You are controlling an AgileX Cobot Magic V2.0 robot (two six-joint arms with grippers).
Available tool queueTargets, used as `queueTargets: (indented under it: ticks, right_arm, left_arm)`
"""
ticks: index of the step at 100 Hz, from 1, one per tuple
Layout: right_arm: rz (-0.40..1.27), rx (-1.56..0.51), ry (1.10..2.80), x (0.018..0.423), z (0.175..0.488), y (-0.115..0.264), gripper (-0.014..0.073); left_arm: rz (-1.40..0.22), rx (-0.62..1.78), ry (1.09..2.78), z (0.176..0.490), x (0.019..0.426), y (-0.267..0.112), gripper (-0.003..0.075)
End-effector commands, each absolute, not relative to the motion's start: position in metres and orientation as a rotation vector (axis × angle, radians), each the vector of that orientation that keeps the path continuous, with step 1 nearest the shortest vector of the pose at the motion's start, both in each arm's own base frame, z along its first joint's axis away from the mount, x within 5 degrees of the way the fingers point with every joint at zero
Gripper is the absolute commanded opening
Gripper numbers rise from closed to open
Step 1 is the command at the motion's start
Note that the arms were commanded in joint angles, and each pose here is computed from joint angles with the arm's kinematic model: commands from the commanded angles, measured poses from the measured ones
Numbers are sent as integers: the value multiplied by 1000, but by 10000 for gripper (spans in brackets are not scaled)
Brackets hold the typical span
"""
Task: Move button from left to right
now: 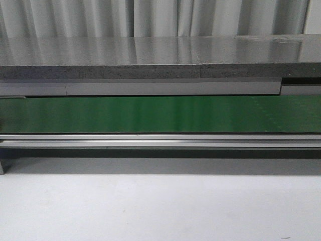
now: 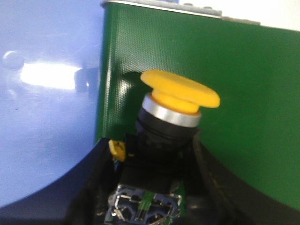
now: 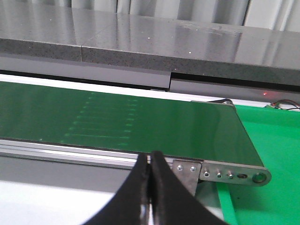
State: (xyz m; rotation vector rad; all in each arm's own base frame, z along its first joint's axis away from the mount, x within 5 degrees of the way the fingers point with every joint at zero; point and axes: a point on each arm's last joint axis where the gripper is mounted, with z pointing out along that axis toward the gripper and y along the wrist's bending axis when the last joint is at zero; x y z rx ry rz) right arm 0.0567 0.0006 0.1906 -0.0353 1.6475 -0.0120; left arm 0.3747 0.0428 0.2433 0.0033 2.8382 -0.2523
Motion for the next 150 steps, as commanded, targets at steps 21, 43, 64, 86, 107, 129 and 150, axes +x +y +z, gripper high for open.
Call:
queueTargets:
  ticks: [21, 43, 64, 86, 107, 129, 150]
  right_arm:
    - [-17, -41, 1536, 55, 202, 1, -68]
    - [-17, -41, 1536, 55, 202, 1, -68]
    - [-17, -41, 1536, 55, 202, 1, -68]
    - [-17, -41, 1536, 55, 202, 1, -68]
    - [-17, -41, 1536, 55, 202, 1, -68]
    - [-17, -41, 1536, 55, 202, 1, -68]
    - [-17, -41, 1536, 55, 202, 1, -68]
  left_arm:
    - [-290, 4, 2771, 260, 377, 35, 360]
    - [-319, 4, 2768, 261, 377, 33, 700]
    - [-316, 46, 2674, 291, 366, 30, 674]
    - [-246, 103, 2475, 347, 335, 20, 662]
    - [-155, 194, 2246, 376, 282, 1, 662]
    - [-90, 196, 2001, 375, 217, -12, 662]
    - [-70, 187, 1823, 349, 155, -16, 662]
